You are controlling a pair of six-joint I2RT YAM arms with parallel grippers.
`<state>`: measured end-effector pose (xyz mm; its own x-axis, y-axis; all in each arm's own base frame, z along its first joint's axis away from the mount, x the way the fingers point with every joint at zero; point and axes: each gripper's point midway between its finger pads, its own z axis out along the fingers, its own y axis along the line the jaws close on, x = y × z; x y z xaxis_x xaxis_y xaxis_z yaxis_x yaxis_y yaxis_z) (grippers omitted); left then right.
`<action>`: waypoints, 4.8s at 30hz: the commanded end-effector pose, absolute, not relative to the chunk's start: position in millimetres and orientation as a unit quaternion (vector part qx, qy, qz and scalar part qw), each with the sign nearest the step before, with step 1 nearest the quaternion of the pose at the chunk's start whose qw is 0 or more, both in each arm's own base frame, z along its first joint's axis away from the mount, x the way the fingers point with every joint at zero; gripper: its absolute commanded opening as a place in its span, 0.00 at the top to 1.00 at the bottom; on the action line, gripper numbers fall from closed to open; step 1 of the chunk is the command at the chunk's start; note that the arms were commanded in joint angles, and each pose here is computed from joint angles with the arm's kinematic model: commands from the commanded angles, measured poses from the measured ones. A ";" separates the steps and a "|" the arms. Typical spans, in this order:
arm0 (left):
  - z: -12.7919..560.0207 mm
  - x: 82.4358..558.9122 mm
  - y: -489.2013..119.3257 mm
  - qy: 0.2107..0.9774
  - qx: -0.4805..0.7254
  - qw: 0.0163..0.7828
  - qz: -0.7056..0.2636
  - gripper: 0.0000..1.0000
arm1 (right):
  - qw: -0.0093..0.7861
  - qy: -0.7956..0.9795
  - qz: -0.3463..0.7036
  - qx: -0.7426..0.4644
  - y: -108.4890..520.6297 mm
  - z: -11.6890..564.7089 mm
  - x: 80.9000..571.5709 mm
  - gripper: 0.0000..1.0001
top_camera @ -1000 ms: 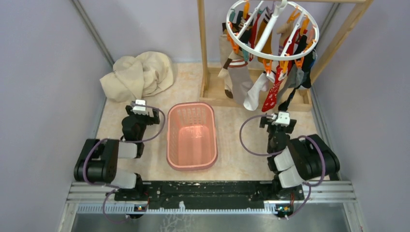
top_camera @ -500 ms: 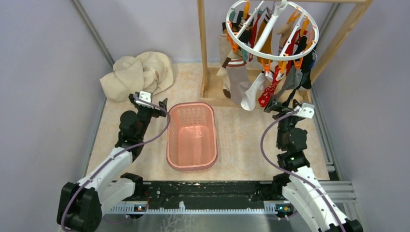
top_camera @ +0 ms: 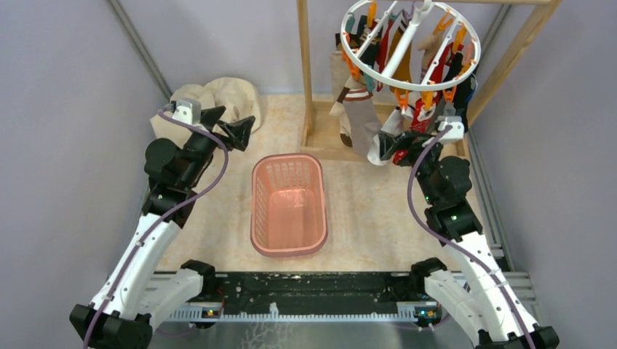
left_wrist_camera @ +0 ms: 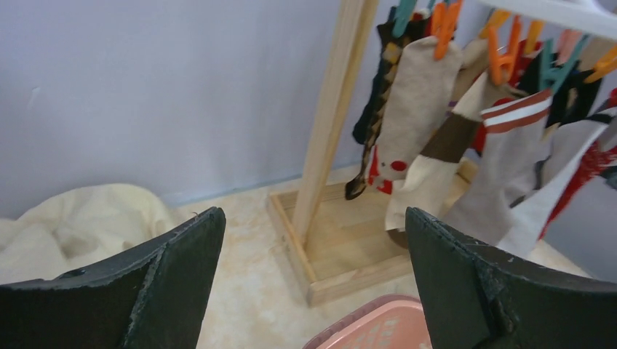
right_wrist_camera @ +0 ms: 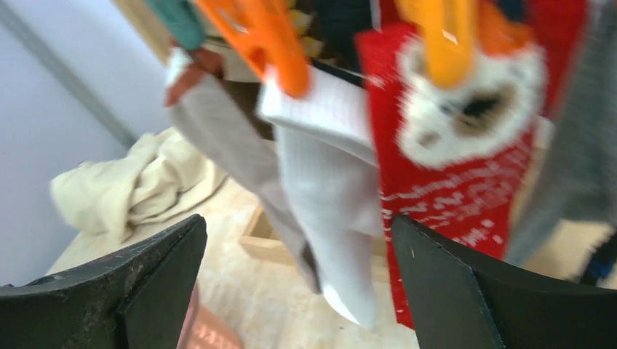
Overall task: Remove the socks clipped to the hanger
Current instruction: Move the clothesline to the center of the board.
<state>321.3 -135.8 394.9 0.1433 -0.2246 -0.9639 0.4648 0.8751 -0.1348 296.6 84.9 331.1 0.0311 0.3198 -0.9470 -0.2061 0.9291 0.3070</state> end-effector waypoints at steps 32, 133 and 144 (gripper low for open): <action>350.7 446.9 -282.1 0.750 0.126 0.608 -0.230 0.01 | 0.706 0.689 0.111 0.121 46.2 426.7 290.5 0.07; 258.7 509.6 -9.1 0.701 -0.169 0.692 0.037 1.00 | 0.699 0.699 0.111 0.107 54.3 412.4 303.4 0.02; 247.9 518.3 4.9 0.709 -0.181 0.681 0.032 1.00 | 0.654 0.733 0.058 0.181 23.8 376.4 351.0 0.07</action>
